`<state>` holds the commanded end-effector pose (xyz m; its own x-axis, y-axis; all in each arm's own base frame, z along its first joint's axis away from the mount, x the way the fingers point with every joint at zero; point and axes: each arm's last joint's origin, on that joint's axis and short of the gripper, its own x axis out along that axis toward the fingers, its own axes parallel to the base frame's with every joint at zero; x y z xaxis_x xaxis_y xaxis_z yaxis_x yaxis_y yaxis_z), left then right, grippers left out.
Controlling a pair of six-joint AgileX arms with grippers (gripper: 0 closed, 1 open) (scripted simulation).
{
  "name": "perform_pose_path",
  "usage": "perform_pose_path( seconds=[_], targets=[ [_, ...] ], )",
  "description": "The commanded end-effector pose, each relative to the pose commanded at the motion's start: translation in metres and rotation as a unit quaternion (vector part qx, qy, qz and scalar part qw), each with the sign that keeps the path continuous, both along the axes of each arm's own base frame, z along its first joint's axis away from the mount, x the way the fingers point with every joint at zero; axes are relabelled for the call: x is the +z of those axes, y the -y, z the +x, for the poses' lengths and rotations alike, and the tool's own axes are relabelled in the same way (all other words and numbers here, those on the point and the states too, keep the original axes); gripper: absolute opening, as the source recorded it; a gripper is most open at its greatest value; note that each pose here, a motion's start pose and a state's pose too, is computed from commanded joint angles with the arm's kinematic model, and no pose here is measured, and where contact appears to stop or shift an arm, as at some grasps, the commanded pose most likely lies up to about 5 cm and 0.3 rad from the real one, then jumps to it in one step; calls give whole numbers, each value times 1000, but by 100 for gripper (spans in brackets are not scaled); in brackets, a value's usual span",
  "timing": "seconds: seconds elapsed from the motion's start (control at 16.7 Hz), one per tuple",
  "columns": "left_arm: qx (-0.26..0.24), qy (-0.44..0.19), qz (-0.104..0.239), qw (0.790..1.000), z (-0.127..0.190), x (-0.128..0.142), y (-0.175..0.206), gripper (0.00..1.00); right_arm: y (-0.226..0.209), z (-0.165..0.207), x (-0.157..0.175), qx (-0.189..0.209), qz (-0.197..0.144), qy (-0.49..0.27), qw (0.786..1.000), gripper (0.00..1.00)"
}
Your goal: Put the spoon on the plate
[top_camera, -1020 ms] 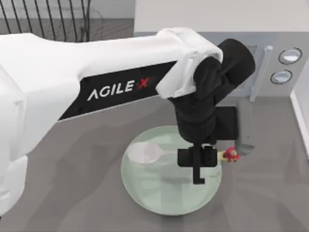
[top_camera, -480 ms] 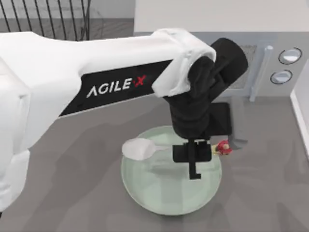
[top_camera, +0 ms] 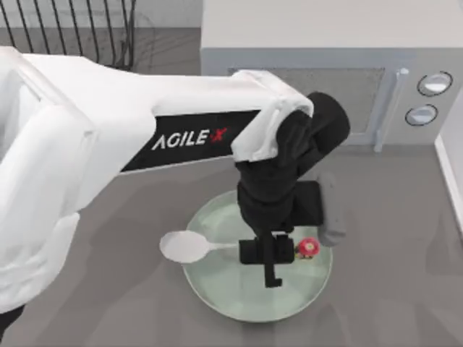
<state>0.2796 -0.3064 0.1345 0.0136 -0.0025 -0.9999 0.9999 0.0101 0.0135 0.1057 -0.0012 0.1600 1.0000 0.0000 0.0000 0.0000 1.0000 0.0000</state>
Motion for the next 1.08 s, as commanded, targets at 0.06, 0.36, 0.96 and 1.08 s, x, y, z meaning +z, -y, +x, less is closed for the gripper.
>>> perform_pose_path(
  seconds=[0.06, 0.36, 0.96, 1.08],
  targets=[
    [0, 0, 0, 1000, 0, 0, 0, 0, 0, 0, 0, 0, 0, 0, 1000, 100],
    [0, 0, 0, 1000, 0, 0, 0, 15, 0, 0, 0, 0, 0, 0, 1000, 100],
    [0, 0, 0, 1000, 0, 0, 0, 90, 0, 0, 0, 0, 0, 0, 1000, 100],
    [0, 0, 0, 1000, 0, 0, 0, 100, 0, 0, 0, 0, 0, 0, 1000, 100]
  ],
)
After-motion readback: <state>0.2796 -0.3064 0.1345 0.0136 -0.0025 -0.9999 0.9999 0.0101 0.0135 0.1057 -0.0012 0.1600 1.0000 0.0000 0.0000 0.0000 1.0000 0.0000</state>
